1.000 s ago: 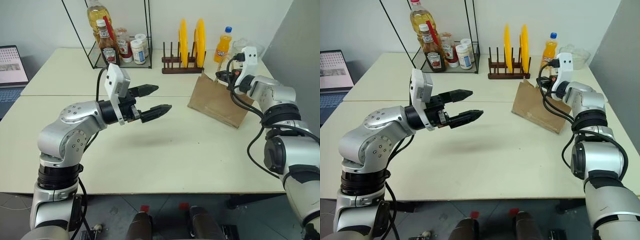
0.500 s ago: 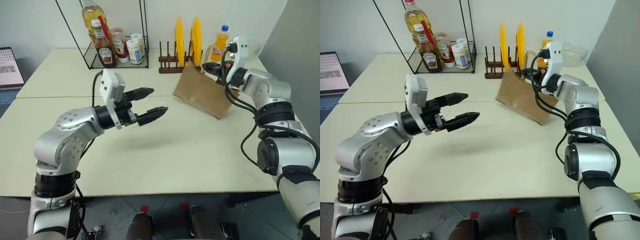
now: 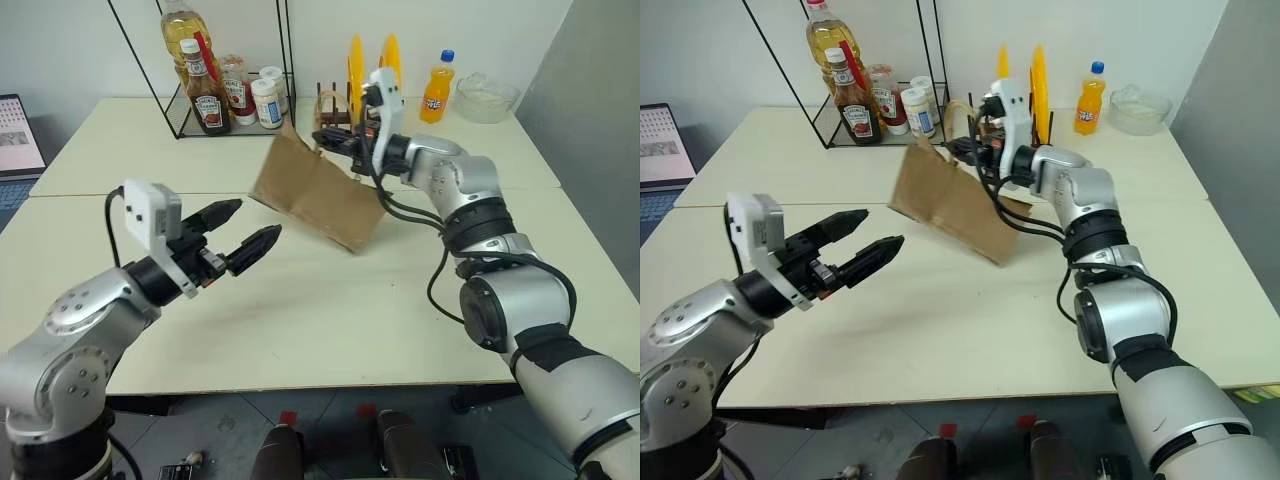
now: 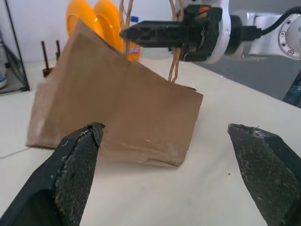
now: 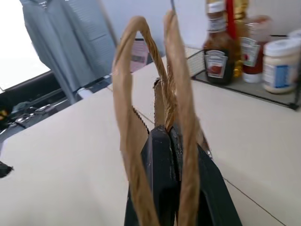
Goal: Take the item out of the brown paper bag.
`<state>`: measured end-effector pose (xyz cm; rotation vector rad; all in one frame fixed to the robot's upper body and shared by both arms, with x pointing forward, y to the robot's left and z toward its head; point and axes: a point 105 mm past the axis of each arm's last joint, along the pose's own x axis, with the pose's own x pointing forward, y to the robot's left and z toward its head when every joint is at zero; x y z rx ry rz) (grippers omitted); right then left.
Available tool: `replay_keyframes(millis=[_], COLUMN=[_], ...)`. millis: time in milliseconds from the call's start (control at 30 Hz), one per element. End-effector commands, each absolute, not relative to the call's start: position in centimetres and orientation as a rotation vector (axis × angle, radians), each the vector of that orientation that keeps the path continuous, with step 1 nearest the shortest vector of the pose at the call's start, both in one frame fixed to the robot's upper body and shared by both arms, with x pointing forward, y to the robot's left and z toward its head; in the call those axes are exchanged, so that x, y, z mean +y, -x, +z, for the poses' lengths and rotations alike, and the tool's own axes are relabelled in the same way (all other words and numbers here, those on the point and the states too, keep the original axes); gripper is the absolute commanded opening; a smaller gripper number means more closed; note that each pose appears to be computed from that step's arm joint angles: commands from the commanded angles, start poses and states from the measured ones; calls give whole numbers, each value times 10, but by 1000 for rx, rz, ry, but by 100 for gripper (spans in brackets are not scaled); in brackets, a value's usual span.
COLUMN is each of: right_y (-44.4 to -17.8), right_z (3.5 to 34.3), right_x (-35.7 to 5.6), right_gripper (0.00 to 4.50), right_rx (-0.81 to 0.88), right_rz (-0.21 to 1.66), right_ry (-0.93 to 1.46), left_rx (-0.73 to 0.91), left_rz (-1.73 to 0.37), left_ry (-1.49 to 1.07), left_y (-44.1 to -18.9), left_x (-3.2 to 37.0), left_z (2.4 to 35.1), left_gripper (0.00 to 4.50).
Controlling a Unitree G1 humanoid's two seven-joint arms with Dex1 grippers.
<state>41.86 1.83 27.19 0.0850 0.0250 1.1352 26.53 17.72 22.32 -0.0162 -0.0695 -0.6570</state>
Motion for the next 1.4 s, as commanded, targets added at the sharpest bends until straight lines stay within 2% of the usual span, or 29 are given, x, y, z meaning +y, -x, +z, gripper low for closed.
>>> replay_keyframes(millis=[33,367,633,833,933,1100,1300,1400], right_y=[-406,-395,-402,-401,-401,-401,-399,-395], right_z=[293,265,260,256,252,248,251,251], right_x=[36,67,89,100,102,91,58,40], right_gripper=[3,3,3,3,57,229,444,444], right_rx=[-60,-37,-94,-124,-118,-119,-145,-143], right_rz=[1229,1319,1203,1163,1151,1186,1227,1232], right_ry=[-34,81,107,136,134,179,258,291], left_rx=[-122,-106,-122,-162,-171,-147,-123,-83], left_rz=[-617,-529,-391,-342,-353,-421,-458,-502], left_ry=[-13,-10,-20,-38,-30,-20,-77,-120], left_y=[-253,-244,-247,-253,-257,-261,-272,-277], left_x=[182,191,224,232,229,221,235,242], left_z=[235,226,219,218,218,215,225,228], left_gripper=[450,450,450,450,450,450,450,450])
